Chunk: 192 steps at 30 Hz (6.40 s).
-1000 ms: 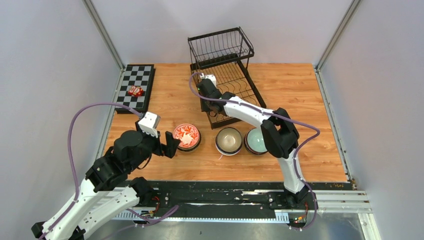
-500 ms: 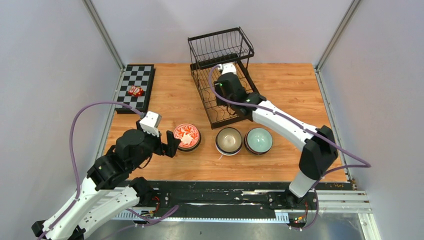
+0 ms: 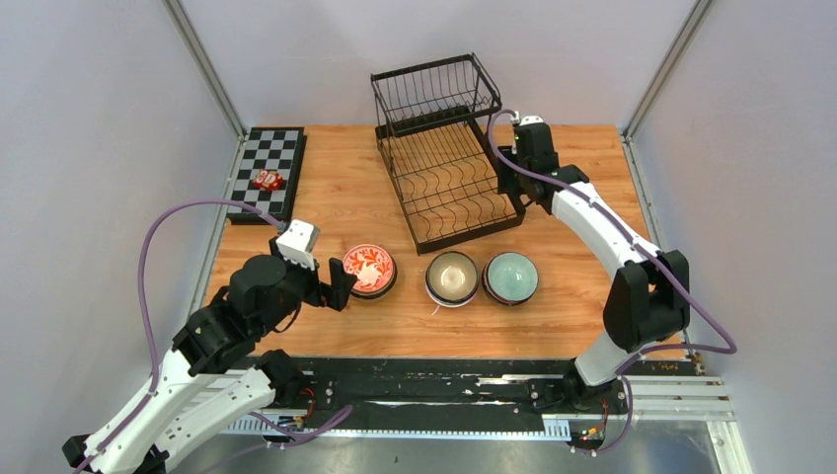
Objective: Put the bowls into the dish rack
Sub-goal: Adjust the dish rack at the center of the board.
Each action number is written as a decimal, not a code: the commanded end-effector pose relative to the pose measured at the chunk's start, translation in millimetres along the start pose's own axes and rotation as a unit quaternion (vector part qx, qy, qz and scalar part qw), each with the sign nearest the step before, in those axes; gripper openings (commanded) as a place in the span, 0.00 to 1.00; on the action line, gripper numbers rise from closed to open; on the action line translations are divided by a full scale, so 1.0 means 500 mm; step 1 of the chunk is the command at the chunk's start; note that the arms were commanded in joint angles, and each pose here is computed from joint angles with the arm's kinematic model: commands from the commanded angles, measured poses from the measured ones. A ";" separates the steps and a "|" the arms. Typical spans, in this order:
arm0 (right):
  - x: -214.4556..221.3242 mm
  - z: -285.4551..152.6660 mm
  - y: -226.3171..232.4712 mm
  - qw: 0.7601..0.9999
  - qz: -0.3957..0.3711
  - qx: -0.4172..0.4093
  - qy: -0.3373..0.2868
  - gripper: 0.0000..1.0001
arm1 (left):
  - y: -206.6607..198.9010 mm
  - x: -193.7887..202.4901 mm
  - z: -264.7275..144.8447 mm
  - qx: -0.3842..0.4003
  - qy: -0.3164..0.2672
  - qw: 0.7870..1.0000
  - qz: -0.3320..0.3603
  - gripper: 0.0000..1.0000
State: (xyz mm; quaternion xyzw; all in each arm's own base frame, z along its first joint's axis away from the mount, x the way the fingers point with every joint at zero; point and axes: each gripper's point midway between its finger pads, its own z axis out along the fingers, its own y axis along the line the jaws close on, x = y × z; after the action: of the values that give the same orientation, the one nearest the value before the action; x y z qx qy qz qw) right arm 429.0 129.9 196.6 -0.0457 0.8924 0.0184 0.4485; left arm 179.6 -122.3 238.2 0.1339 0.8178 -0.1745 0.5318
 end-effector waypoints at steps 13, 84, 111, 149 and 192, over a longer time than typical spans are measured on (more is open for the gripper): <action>0.074 0.163 -0.067 0.992 0.009 -0.045 0.118 0.67 | -0.007 0.001 0.002 0.010 -0.002 1.000 0.001 1.00; 0.163 0.229 0.017 0.984 0.125 -0.033 0.121 0.04 | 0.002 0.007 0.009 -0.006 0.009 1.000 0.003 1.00; 0.126 -0.056 -0.002 0.996 0.071 -0.027 0.051 0.61 | -0.025 0.002 0.039 0.002 0.036 0.999 -0.020 1.00; 0.108 0.143 -0.028 0.992 0.063 -0.016 0.112 0.53 | 0.094 0.001 0.616 -0.120 0.179 0.970 -0.115 0.75; 0.206 0.116 -0.021 0.987 0.074 -0.021 0.138 0.03 | 0.063 0.108 0.577 -0.066 0.234 0.960 -0.135 0.00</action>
State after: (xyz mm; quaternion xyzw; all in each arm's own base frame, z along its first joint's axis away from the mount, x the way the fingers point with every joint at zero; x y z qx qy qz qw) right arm 431.3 125.0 78.5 -0.0014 0.9432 0.0751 0.3237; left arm 432.4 -210.1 67.4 0.0070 0.9381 -0.1191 0.3252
